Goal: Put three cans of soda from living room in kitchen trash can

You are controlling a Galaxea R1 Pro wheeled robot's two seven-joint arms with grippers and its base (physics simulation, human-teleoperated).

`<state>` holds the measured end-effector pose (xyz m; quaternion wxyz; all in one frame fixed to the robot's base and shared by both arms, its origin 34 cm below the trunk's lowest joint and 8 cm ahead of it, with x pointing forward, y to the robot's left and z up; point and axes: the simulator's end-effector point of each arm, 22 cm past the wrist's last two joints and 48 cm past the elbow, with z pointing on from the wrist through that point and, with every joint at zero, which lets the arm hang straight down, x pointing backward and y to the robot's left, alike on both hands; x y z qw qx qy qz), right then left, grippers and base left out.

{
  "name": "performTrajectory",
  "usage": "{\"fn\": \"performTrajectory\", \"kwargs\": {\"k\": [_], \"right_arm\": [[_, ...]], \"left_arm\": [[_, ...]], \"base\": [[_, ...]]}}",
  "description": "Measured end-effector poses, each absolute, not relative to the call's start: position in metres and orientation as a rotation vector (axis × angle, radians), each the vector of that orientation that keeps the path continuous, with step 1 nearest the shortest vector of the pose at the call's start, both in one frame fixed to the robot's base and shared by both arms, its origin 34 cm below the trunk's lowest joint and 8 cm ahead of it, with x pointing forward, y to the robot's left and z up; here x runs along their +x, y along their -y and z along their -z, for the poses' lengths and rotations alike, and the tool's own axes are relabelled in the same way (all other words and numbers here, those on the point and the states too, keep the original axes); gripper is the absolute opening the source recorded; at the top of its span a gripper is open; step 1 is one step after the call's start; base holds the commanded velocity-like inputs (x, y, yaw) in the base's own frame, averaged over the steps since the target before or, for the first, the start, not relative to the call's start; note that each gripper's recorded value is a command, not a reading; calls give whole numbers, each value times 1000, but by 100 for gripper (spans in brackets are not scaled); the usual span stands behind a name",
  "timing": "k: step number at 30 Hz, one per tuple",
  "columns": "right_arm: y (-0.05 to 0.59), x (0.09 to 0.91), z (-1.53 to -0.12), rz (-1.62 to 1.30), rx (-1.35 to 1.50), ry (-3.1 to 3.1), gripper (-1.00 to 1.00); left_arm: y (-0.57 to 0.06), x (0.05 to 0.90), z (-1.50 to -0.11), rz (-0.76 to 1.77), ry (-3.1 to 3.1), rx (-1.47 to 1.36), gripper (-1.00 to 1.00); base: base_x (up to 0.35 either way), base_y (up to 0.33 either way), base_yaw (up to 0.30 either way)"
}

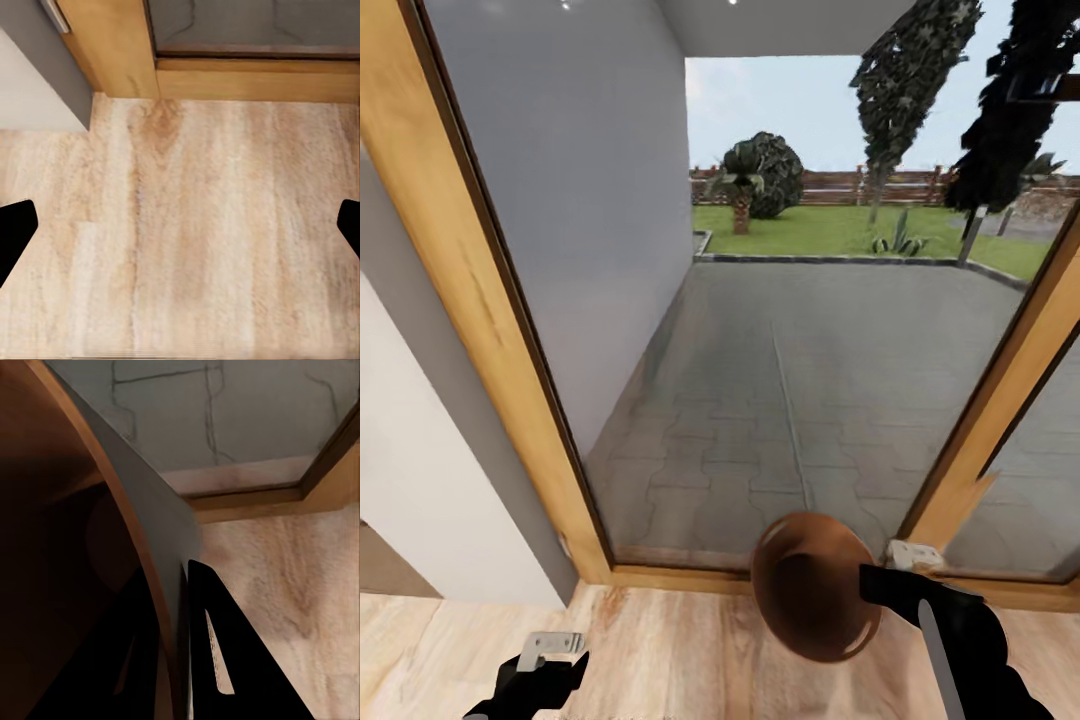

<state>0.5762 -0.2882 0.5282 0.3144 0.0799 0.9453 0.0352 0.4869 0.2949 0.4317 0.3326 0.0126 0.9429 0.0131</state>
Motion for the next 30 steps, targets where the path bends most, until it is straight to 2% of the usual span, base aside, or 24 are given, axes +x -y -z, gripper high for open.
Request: {"fn": "performTrajectory", "kwargs": {"k": [30], "right_arm": [[289, 575, -528, -91, 211, -2499, -100]], "left_arm": [[-274, 486, -430, 2, -2468, 88, 100]], "base": [[0, 0, 254]]}}
